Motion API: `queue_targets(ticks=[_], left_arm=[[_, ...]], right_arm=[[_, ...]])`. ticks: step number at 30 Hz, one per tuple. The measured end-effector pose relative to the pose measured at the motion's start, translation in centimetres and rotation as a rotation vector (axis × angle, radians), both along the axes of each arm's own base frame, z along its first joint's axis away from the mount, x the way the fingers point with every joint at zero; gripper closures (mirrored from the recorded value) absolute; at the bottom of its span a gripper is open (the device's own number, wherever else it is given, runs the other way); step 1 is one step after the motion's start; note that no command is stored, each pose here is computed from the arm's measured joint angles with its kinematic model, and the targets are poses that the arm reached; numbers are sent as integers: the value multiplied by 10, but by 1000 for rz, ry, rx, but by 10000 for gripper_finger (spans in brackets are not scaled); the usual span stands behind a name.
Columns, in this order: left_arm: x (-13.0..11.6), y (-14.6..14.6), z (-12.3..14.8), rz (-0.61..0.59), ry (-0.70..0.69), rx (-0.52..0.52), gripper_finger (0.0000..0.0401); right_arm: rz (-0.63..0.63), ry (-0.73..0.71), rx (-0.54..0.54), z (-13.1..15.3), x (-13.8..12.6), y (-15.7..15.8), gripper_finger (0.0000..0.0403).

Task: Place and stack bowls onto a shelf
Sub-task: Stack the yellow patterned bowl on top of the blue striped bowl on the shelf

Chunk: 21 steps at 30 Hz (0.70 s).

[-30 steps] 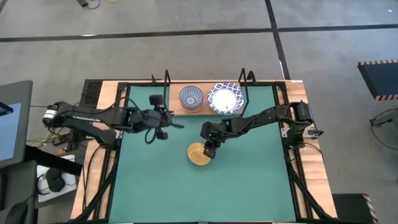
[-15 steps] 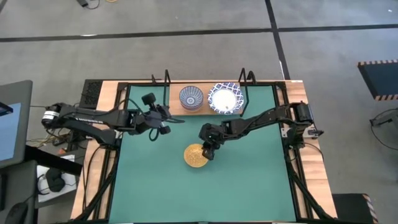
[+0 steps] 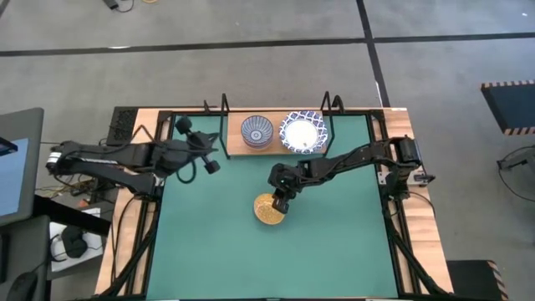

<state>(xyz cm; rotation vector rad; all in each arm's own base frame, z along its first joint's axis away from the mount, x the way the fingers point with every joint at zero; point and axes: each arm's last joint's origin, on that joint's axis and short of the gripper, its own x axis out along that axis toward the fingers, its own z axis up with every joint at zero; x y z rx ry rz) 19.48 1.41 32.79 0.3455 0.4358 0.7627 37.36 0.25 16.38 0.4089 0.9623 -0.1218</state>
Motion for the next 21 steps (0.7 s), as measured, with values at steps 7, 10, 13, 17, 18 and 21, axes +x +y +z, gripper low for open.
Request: queue_targets(ticks=[7,10,13,17,18,21], left_arm=[[-15,-3,10,-18,-61,-3,401],[-16,-3,10,-19,-59,-9,401],[-16,-3,7,-15,-31,-18,401],[-14,-3,3,15,-8,-11,401],[-13,-3,3,20,-11,-10,401],[-13,-3,2,19,3,-7,401]], right_arm=[[6,-26,-61,15,-4,-9,381],[-16,-84,-110,37,-2,-23,381],[-38,-154,-161,66,-3,-38,381],[-56,-239,-215,97,-1,-58,381],[-60,-254,-230,104,0,-63,381],[-84,-316,-276,127,1,-79,381]])
